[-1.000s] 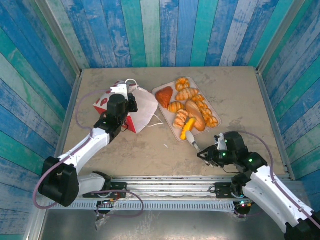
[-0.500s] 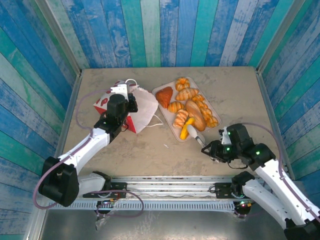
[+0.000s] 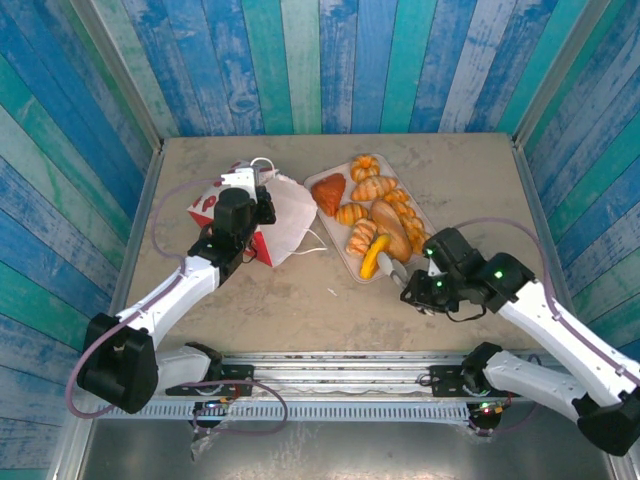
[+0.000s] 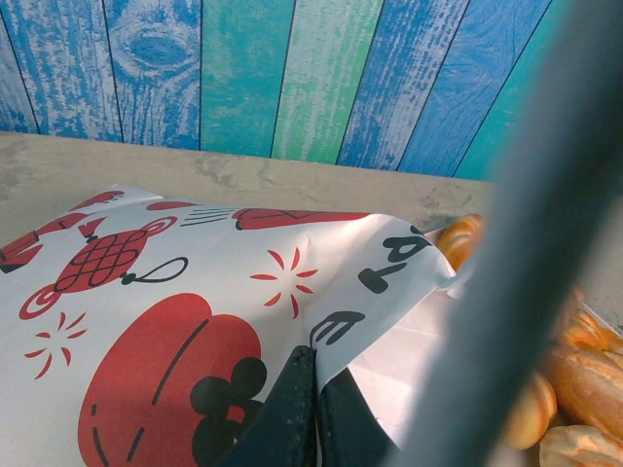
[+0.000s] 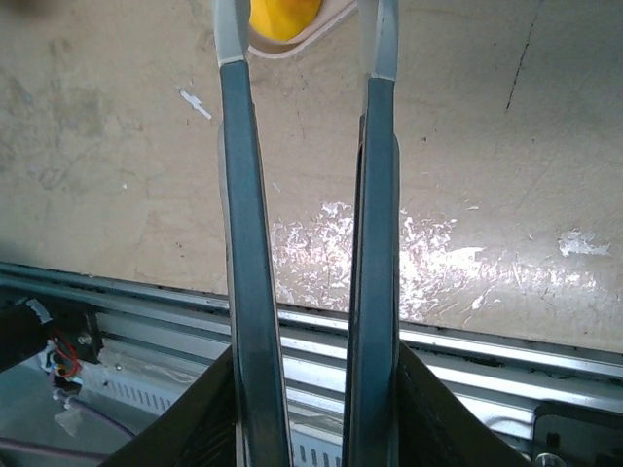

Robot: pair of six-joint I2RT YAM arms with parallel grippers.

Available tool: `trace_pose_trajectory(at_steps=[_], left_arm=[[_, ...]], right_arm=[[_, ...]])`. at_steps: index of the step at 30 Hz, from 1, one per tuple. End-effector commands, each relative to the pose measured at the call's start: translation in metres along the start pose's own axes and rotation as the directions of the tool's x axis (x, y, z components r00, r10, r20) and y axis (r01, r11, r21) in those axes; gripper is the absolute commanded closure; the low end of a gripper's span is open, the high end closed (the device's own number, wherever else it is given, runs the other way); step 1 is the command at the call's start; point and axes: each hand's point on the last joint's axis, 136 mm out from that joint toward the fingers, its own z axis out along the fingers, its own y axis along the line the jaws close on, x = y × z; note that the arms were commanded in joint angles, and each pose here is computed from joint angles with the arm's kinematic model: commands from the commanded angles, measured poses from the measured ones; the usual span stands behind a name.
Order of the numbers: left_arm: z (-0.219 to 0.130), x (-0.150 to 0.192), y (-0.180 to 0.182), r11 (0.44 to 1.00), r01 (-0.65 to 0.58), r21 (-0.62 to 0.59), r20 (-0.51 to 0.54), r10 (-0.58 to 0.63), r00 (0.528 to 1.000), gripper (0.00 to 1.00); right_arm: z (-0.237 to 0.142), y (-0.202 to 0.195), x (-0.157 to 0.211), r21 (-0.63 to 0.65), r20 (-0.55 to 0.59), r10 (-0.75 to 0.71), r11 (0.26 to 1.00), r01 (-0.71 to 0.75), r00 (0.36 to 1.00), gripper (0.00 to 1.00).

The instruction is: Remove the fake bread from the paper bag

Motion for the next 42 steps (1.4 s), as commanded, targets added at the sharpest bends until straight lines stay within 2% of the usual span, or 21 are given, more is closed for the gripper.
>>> trace_pose_trajectory(at_steps=[1,12,28,42], left_arm=[[-0.002,0.001,-0.005,0.999,0.018,0.028,0.0,-0.018,1.0,0.93],[-0.001,0.005,-0.006,0.999,-0.001,0.041,-0.003,0.001,1.0,0.93],[0.001,0.011,-0.005,0.999,-0.008,0.039,-0.007,0.009,1.0,0.93],[0.004,0.012,-0.006,0.999,-0.012,0.041,-0.014,0.013,1.0,0.93]], right_arm=[[-0.002,0.001,-0.01,0.068,0.034,0.01,0.998,-0.012,0.999,0.64],[0.006,0.024,-0.019,0.147,0.015,-0.022,0.989,0.019,1.0,0.64],[0.027,0.029,-0.019,0.215,-0.035,-0.049,0.975,0.056,0.998,0.6],[0.02,0.038,-0.024,0.199,-0.015,-0.061,0.978,0.063,0.998,0.59]])
